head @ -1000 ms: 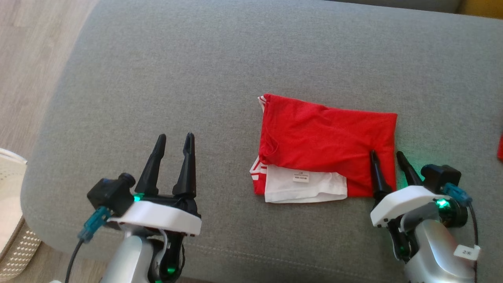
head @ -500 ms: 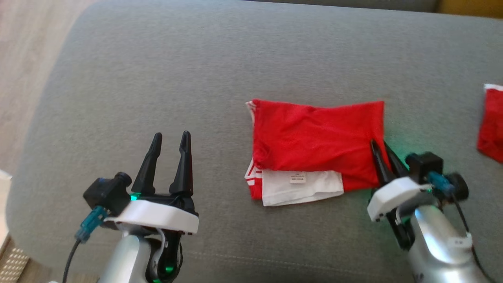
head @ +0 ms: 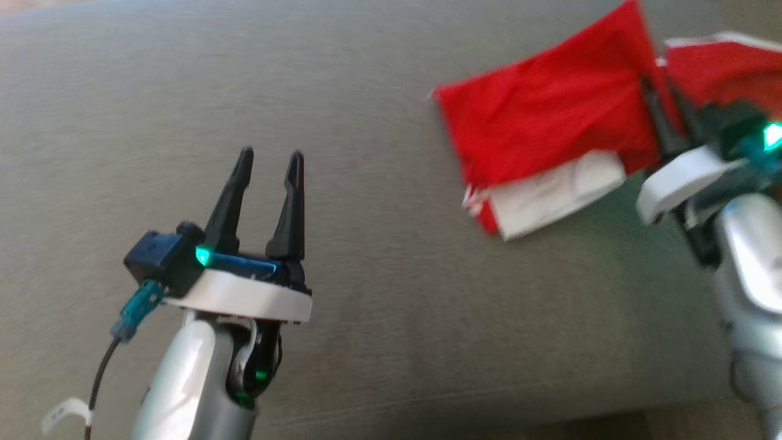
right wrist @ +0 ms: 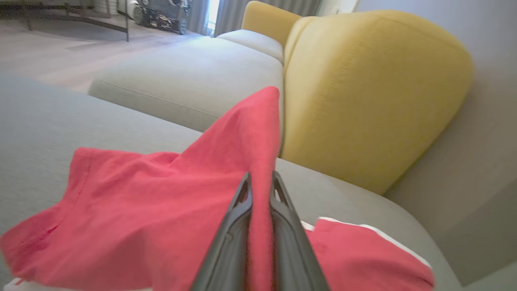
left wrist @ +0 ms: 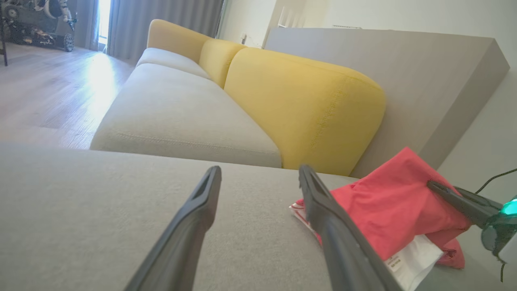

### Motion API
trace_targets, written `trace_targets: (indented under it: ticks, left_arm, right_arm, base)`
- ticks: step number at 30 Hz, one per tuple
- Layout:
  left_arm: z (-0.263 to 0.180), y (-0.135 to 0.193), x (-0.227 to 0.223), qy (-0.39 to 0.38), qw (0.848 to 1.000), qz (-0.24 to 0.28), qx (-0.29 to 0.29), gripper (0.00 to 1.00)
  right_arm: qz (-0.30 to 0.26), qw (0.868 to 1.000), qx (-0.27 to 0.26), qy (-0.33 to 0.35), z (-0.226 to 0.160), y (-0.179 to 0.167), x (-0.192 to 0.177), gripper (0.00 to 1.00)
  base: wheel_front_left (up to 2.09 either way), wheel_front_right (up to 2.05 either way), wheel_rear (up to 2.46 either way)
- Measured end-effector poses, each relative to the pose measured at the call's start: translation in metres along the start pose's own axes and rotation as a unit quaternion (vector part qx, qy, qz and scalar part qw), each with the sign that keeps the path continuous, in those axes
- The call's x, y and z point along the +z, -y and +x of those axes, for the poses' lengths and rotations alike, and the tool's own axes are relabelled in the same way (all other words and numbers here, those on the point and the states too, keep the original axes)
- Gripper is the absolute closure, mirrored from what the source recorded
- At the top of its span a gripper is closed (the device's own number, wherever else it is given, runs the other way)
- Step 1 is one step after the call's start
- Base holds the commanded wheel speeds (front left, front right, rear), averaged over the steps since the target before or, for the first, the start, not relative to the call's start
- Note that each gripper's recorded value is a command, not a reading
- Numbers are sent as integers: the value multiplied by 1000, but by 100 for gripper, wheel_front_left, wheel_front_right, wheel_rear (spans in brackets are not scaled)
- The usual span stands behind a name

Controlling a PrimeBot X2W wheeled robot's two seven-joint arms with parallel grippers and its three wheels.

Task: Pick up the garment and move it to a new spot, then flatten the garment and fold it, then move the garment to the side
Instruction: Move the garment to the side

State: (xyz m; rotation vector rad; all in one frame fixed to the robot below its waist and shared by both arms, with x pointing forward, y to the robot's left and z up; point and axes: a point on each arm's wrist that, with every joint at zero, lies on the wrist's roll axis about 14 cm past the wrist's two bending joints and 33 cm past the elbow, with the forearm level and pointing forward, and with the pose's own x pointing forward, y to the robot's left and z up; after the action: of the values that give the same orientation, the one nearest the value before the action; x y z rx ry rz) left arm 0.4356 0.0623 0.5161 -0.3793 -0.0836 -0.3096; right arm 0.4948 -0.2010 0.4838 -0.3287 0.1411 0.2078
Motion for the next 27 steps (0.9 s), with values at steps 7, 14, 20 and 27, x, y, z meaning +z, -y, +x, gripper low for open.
trace_targets:
  ticks: [7, 14, 20, 27]
  left_arm:
    - [43, 40, -35, -20, 996, -2, -90, 0]
    - [70, 68, -83, -52, 987, -25, -151, 0]
    - [74, 76, -130, -94, 979, -51, -171, 0]
    - [76, 66, -128, -91, 982, -47, -159, 0]
  right_arm:
    - [-11, 995, -90, -49, -18, 85, -24, 100]
    - [2, 977, -189, -97, -44, 153, -54, 100]
    - [4, 962, -220, -159, -59, 164, -93, 13]
    - [-3, 962, -223, -155, -57, 162, -96, 0]
  base:
    - [0, 0, 0]
    - [0, 0, 0]
    - [0, 0, 0]
    - [0, 0, 0]
